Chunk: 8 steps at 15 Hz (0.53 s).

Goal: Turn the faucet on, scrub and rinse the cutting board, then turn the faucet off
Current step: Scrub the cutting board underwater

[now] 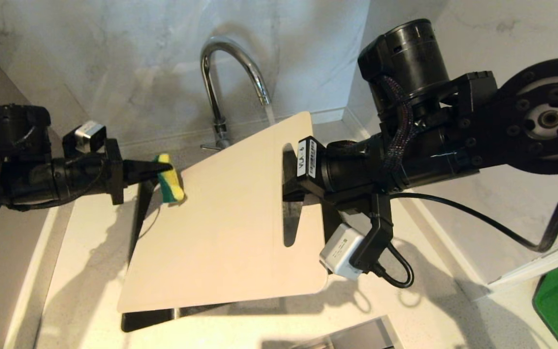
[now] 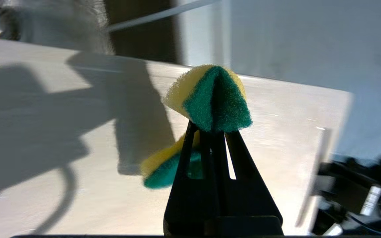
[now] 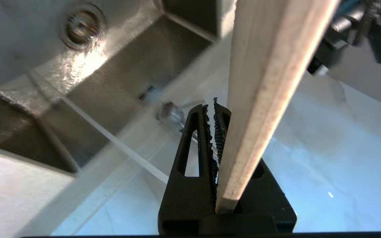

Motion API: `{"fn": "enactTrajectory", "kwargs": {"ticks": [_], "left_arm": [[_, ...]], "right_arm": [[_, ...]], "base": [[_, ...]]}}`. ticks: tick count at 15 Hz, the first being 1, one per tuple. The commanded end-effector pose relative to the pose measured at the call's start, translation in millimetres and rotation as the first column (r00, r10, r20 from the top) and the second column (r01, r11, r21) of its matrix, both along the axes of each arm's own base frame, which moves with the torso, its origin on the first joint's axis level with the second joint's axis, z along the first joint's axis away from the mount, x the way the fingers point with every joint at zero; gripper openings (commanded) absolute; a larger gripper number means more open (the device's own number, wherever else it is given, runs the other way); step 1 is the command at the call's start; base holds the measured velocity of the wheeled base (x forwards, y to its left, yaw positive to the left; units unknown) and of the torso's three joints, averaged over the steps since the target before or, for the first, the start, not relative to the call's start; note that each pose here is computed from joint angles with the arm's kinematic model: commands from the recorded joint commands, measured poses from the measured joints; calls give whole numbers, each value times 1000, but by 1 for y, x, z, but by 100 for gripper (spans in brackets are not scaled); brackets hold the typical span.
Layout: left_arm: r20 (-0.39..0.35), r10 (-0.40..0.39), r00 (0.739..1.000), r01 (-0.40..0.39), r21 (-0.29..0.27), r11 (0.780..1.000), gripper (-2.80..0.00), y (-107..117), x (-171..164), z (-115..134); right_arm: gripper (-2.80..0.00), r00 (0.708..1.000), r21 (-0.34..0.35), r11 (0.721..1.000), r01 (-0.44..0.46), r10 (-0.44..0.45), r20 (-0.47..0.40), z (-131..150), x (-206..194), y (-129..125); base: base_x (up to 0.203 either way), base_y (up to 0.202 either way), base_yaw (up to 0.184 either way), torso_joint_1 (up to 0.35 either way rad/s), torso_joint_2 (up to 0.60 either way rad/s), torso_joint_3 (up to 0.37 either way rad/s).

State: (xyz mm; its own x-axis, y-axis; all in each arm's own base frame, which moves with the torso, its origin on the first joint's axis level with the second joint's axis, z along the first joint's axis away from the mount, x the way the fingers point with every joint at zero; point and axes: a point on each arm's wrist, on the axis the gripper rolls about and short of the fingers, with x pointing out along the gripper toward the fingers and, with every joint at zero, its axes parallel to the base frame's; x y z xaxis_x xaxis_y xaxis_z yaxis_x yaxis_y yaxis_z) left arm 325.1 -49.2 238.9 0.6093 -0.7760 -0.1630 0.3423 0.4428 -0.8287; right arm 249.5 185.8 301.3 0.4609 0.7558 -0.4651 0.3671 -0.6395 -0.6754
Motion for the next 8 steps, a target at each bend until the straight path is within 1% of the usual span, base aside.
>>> {"fn": "enactTrajectory", "kwargs": {"ticks": [1, 3, 5, 6, 8], "left_arm": [[102, -40, 994, 41, -14, 999, -280, -13, -5, 36], [124, -74, 990, 76, -15, 997, -280, -25, -6, 62], [130, -112, 985, 115, -13, 993, -280, -38, -10, 83], [135, -134, 982, 137, -13, 990, -280, -45, -11, 91], [153, -178, 972, 182, -12, 983, -280, -60, -11, 99]], "right_arm": [[-280, 1000, 7, 1000, -28, 27, 13, -3, 3, 4], [-280, 1000, 4, 1000, -31, 31, 5, -7, 1, 3], [-280, 999, 19, 999, -31, 30, 19, -5, 2, 4], [-280, 999, 24, 999, -33, 33, 13, -7, 3, 4], [-280, 999, 38, 998, -48, 48, 13, -9, 3, 5]], "base": [[0, 0, 0, 0, 0, 0], [0, 0, 0, 0, 0, 0], [0, 0, 0, 0, 0, 0], [0, 0, 0, 0, 0, 0], [0, 0, 0, 0, 0, 0]]}}
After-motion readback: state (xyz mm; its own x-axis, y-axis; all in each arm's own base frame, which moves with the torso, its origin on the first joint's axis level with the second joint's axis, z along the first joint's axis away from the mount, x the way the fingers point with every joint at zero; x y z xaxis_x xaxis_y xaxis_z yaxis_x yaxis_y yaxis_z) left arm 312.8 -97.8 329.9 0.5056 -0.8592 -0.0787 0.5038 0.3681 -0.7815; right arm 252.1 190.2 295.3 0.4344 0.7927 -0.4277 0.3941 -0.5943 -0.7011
